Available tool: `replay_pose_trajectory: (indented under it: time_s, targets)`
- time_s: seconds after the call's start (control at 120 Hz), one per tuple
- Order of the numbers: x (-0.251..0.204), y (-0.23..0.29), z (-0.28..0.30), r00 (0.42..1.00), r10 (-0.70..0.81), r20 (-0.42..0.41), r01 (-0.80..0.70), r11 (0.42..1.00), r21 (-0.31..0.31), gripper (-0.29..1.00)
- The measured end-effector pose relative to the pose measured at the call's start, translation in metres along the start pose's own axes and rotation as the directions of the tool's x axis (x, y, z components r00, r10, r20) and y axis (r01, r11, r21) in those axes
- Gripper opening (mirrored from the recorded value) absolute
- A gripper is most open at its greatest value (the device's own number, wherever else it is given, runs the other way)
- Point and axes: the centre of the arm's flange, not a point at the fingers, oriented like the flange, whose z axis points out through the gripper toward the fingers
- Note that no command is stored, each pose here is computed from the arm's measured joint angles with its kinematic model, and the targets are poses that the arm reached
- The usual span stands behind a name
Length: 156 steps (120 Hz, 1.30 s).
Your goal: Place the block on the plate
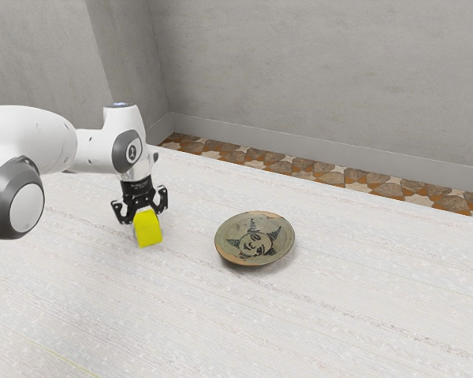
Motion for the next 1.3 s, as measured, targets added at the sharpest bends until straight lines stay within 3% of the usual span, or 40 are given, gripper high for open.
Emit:
replay_pose_trajectory:
  time_s: [0.233,0.433,0.75,1.133,1.3]
  targets:
    - [-0.015,0.02,-0.038,0.999,0.025,-0.041,-0.027,0.999,-0.039,0.4]
    - [-0.112,0.097,-0.087,0.976,0.193,-0.097,-0.201,0.976,-0.083,0.39]
    - [-0.215,0.15,-0.071,0.937,0.337,-0.091,-0.343,0.938,-0.058,0.38]
    - [-0.227,0.183,-0.046,0.928,0.359,-0.098,-0.366,0.929,-0.054,0.39]
    - [-0.226,0.184,-0.044,0.928,0.359,-0.096,-0.365,0.929,-0.057,0.55]
